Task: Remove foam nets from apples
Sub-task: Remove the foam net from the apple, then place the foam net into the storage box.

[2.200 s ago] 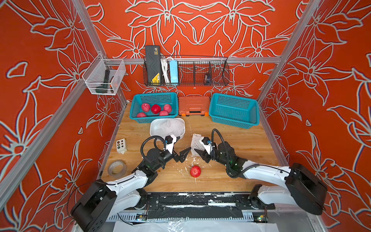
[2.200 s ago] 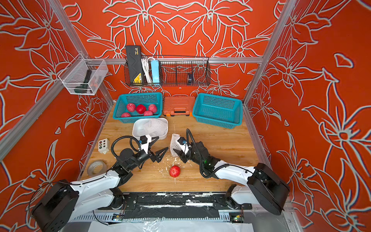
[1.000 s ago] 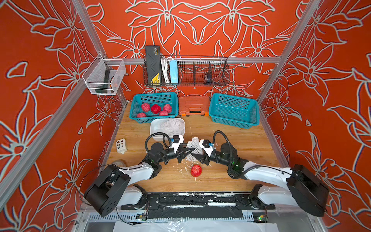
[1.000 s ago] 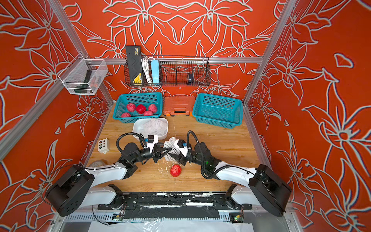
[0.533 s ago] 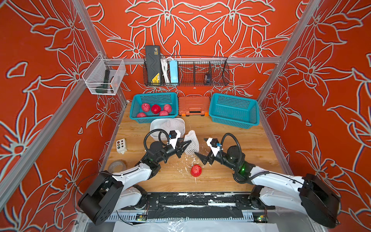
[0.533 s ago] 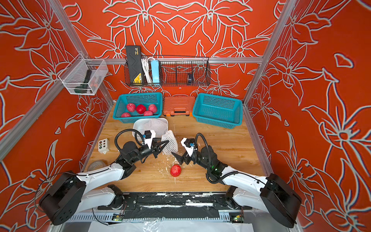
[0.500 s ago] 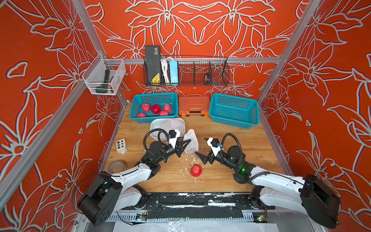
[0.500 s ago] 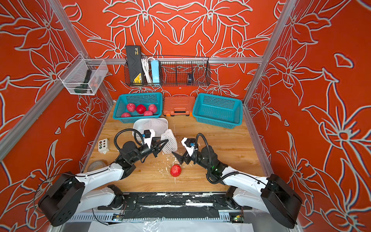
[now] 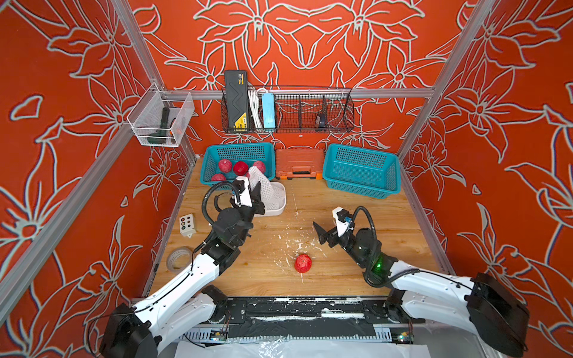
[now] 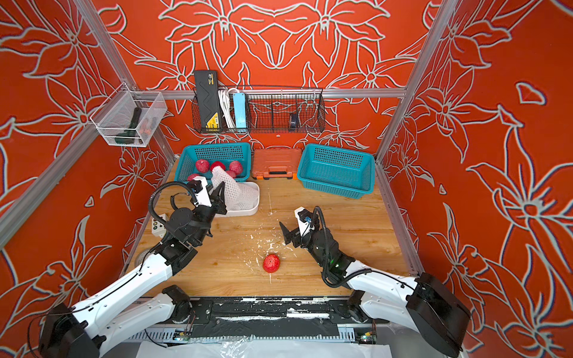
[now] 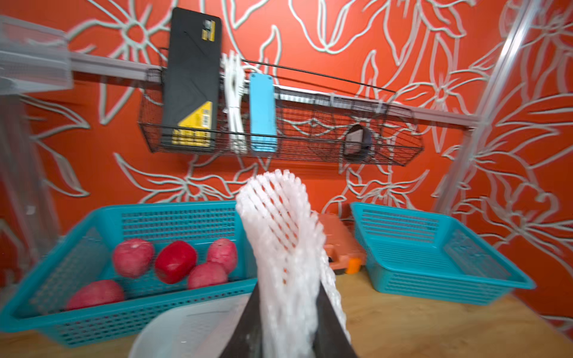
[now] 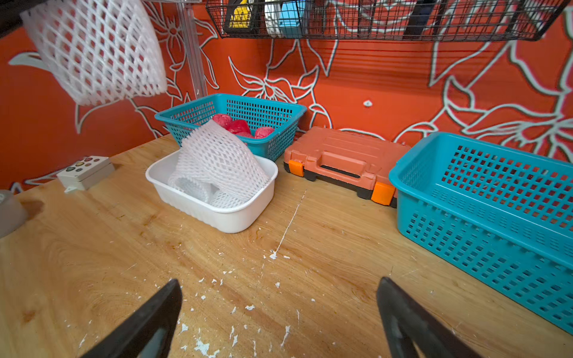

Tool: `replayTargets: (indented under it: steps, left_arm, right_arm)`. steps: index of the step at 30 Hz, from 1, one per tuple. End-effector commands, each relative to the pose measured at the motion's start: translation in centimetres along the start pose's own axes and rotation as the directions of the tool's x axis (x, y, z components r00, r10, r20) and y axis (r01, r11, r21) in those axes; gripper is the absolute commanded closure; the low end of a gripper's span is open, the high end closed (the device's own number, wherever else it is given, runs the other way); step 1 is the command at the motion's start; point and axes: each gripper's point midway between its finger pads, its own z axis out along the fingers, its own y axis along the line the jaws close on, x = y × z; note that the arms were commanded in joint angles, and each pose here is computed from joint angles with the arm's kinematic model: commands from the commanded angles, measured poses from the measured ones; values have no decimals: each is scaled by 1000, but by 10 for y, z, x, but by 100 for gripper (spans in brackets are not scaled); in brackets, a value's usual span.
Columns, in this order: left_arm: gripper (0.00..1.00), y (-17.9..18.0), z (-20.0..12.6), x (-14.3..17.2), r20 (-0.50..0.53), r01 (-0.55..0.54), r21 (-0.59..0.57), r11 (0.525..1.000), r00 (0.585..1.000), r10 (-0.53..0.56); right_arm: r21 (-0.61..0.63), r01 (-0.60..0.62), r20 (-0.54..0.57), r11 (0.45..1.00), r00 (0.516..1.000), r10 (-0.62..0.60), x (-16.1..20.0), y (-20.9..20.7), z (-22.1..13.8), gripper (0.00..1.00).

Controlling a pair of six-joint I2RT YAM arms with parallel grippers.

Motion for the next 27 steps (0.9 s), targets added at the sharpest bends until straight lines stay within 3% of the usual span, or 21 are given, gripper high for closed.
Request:
replayTargets:
  steps: [1,5,9,12,19,22,27]
  left_arm:
    - [79,12,20,-4,-41,-135,-84,987,990,132]
    - [79,-44,41,-11,-51,-120,185,975,990,132]
    - [81,-82,52,-2,-91,-1,354,935,995,35]
    - [86,-77,65,23,-151,70,339,938,988,-19]
    - [87,-1,89,86,-297,194,187,963,945,-133]
    - [87,33,90,109,-339,276,134,952,915,-218]
    - [85,65,90,144,-411,303,39,952,874,-261]
  right_arm:
    - [62,-37,30,997,999,35,-7,-13,-4,2]
    - [67,-26,27,997,999,24,-7,-13,-4,2]
    - [68,-17,16,998,1000,16,-5,-13,0,2]
    - [65,-11,8,998,1000,10,-5,-12,1,2]
    - [63,-4,-9,998,1000,5,-4,-10,5,2]
    - [63,1,-23,998,1000,0,-2,-10,7,2]
    - [65,5,-38,998,999,-2,1,-9,11,2]
